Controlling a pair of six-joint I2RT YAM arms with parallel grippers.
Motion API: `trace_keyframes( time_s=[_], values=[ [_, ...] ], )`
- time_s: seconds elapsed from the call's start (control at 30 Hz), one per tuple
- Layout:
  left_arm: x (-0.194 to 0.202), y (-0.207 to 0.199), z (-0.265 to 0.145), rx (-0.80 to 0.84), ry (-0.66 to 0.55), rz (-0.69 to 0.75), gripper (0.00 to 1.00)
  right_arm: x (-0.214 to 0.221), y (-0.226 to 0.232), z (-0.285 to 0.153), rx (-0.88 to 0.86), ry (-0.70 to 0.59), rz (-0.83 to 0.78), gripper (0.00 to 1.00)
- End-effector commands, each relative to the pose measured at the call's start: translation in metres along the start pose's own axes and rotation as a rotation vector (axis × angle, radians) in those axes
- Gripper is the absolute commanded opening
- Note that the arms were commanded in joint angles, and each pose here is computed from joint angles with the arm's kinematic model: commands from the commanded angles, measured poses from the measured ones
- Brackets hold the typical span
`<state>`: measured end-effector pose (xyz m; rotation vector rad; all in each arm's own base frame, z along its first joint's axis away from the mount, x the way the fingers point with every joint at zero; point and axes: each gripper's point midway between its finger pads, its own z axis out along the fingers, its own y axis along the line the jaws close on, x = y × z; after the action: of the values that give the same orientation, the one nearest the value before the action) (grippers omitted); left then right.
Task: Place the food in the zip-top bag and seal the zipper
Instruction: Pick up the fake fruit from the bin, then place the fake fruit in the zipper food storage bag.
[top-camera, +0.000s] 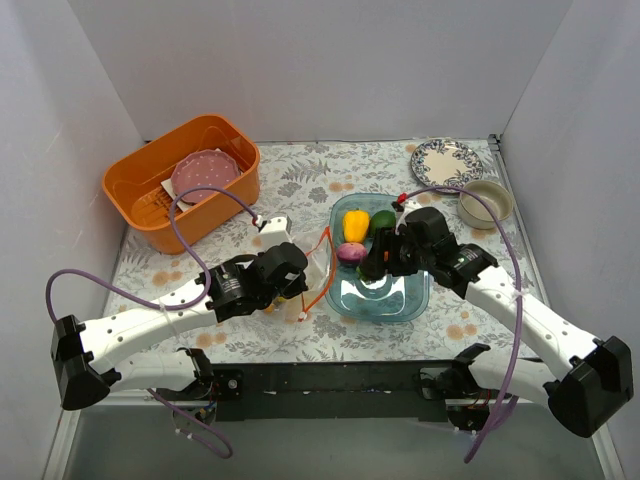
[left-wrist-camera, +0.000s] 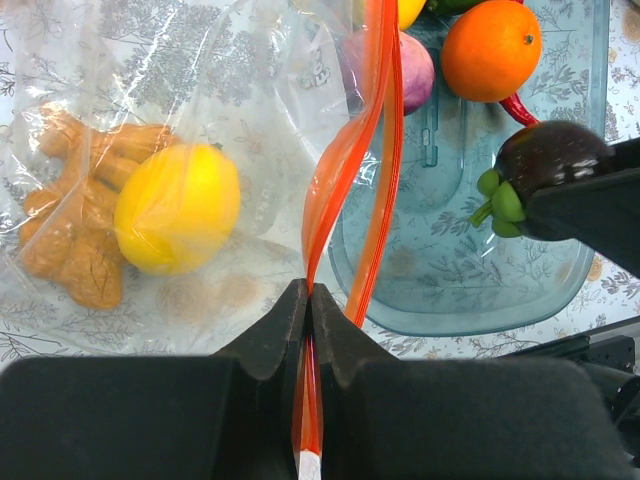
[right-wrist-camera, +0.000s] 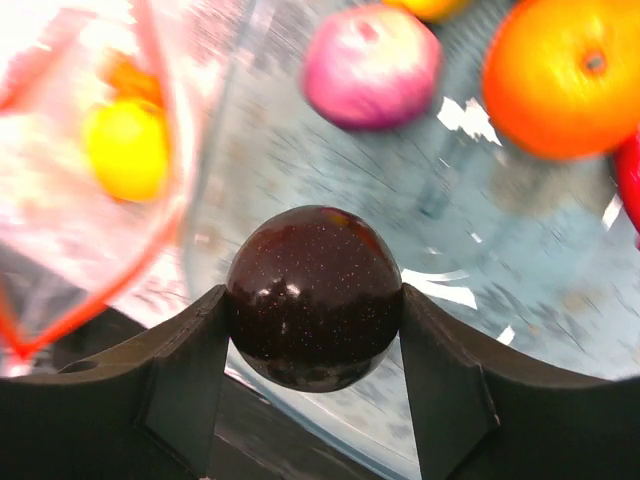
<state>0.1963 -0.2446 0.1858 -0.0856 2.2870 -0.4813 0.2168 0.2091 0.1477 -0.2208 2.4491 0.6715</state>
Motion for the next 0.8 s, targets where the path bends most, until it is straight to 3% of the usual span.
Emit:
trace_keyframes(
  time_s=[0.0,0.4,0.6,0.7,0.77],
  values=[
    [-0.014,-0.012,-0.004,0.037,-0.025,-0.01,0.03,-0.053,0.061,-0.024,-0.236,-0.19,-0.002,0.42],
    [-0.018,-0.026,-0.005,0.072,-0.019,-0.018,0.02,-0.048,0.123,0.012,-0.395,-0.15,-0.078,0.43],
    [-0.018,-0.027,-0.007,0.081,-0.018,-0.032,0.02,-0.043,0.131,0.034,-0.376,-0.111,-0.118,0.46],
    [-0.019,-0.026,-0.01,0.086,-0.021,-0.05,0.02,-0.045,0.129,0.039,-0.348,-0.105,-0.123,0.53],
    [-0.021,-0.024,-0.011,0.078,-0.03,-0.056,0.02,-0.048,0.129,0.038,-0.343,-0.121,-0.124,0.66]
  ],
)
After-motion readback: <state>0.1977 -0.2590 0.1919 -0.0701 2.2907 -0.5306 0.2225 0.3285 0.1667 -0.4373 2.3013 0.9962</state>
